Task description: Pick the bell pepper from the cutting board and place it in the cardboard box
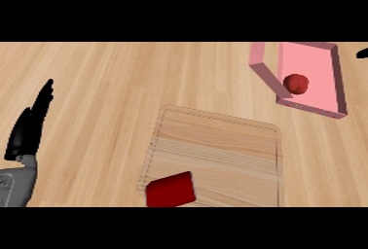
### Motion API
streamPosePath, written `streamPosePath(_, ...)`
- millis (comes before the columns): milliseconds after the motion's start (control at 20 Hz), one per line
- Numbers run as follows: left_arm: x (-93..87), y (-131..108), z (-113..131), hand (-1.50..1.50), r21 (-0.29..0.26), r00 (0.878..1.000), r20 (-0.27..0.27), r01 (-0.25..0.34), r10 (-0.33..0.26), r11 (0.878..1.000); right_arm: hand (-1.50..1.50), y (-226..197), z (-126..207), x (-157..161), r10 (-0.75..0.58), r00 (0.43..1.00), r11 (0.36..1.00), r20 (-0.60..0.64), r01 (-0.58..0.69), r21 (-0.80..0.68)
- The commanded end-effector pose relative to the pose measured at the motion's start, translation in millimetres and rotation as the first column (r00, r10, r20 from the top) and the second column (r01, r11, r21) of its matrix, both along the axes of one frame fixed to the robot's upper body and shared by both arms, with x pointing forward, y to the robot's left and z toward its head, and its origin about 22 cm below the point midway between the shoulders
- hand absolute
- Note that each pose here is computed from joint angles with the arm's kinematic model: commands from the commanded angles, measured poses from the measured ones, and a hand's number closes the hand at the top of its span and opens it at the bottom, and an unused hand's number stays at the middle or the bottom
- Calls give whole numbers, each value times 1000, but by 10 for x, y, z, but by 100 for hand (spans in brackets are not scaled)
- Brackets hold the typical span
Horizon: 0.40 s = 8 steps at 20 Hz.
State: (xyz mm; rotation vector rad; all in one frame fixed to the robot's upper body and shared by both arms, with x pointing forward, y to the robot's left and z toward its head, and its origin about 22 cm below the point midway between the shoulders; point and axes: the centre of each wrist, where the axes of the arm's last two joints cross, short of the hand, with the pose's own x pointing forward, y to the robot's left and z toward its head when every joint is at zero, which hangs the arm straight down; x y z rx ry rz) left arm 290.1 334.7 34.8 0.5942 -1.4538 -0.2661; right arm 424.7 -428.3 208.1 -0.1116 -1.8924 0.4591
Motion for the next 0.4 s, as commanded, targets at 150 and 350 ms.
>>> streamPosePath(150,19,-54,26,0,-14,1000,2,6,-6,1000,-150,-491,63,-315,20,1000,1000,21,-21,2)
streamPosePath(350,30,-46,25,0,0,1000,12,13,-13,1000,-150,-624,209,-412,36,999,997,-13,-37,-74)
